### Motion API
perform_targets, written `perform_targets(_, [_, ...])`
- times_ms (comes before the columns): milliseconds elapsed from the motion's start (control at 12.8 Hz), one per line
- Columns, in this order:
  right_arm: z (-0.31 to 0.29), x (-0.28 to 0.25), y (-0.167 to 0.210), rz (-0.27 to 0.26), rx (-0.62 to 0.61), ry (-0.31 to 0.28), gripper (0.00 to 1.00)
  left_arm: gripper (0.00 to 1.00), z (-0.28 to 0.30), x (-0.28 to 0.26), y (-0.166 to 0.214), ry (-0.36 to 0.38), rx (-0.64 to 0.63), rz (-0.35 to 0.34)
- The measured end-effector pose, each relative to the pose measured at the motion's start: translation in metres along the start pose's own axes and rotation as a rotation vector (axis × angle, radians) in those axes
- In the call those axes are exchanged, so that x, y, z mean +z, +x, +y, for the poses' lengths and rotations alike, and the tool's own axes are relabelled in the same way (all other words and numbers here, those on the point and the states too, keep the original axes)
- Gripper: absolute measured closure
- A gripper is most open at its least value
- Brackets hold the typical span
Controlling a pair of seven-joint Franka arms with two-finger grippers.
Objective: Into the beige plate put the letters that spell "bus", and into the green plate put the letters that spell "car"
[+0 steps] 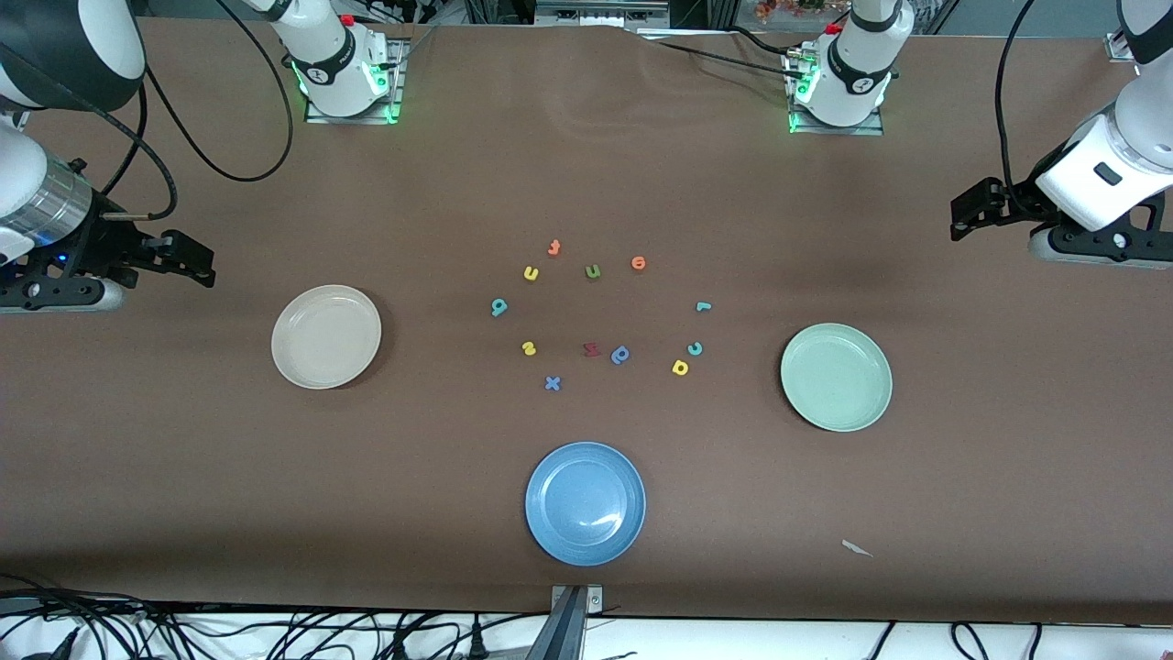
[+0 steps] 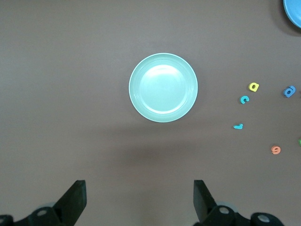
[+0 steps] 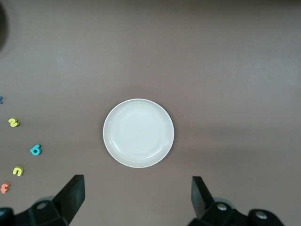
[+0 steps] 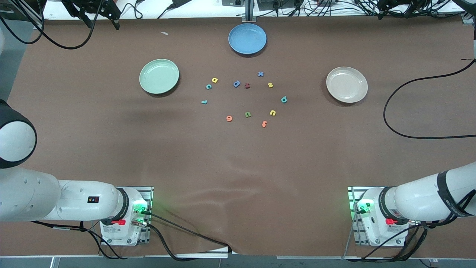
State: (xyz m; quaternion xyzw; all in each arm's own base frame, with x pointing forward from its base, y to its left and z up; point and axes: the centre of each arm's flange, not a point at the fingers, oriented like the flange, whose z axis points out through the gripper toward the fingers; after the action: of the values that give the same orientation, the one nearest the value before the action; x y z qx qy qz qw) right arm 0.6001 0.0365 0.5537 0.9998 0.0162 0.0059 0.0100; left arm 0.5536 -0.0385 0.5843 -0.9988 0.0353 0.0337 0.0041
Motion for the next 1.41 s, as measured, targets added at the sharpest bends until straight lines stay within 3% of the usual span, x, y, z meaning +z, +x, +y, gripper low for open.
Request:
perform_targets(941, [-0.012,0.000,-0.001,-0.003,-0.020,0.001,0.00,0.00,0.005,0.000,0.000,0.001,0.010,-0.001])
perform_targets(1411, [-0.011,0.000,-0.001,-0.005,-0.019,0.001,0.00,0.00,0.047,0.024,0.007,0.003,0.086,-0.063])
